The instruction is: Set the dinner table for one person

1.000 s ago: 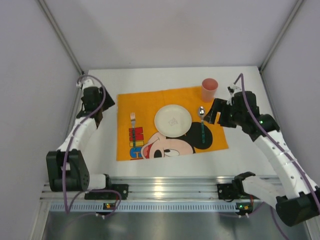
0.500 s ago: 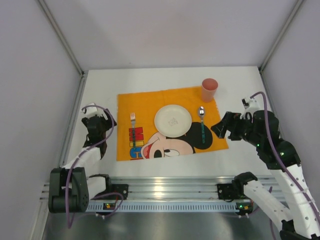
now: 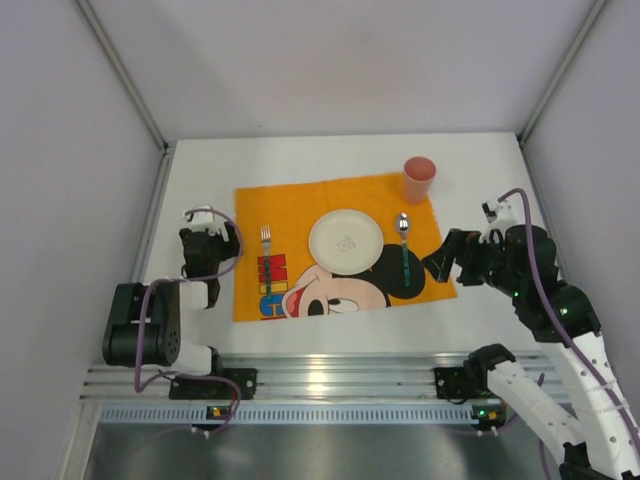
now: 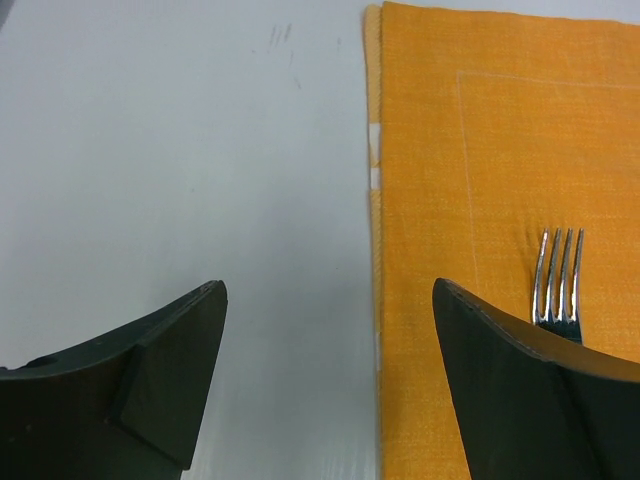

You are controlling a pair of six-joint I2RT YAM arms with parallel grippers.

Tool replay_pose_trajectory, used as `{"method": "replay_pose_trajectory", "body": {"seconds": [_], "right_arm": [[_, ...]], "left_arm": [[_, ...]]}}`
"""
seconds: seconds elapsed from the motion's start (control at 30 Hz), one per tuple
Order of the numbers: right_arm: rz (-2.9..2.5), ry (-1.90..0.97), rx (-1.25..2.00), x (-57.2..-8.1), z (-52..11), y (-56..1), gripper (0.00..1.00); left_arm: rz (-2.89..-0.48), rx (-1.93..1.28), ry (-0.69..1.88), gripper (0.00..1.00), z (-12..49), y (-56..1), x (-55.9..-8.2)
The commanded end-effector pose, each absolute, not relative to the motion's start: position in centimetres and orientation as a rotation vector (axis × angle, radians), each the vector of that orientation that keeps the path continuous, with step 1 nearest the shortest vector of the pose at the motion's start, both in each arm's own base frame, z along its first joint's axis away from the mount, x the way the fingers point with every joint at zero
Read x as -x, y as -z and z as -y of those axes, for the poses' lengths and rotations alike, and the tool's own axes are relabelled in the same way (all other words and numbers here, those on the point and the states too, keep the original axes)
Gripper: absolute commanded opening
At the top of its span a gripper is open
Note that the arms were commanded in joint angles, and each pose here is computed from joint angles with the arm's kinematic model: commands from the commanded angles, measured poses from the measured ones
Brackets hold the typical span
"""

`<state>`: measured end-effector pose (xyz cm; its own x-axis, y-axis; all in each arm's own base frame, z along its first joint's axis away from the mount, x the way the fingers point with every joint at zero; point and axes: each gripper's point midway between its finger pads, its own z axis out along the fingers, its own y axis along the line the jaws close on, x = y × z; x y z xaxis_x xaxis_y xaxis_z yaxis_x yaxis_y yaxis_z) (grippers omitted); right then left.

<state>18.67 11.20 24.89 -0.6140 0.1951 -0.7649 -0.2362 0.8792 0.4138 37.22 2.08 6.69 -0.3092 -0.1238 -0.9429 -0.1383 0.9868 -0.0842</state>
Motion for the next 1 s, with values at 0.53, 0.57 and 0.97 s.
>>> {"method": "replay_pose_trajectory", "body": {"seconds": [0.53,0.57,0.97], "right_arm": [[-2.055,-0.735,0.064,-23.9,-14.8,-28.7,1.0],[-2.054,-0.749,0.071,-24.2,-15.1,-28.8,1.0],[-2.002,-0.751,0.168,-25.6,-16.4,-29.2,1.0]], "left_arm": [[-1.744,0.074,-0.017,0.99,-0.8,-8.0,-39.4],[-1.741,0.076,-0.021,0.98,-0.9,-8.1,-39.3],[-1.738,0.078,-0.019,0.99,-0.9,-8.1,-39.3]]}}
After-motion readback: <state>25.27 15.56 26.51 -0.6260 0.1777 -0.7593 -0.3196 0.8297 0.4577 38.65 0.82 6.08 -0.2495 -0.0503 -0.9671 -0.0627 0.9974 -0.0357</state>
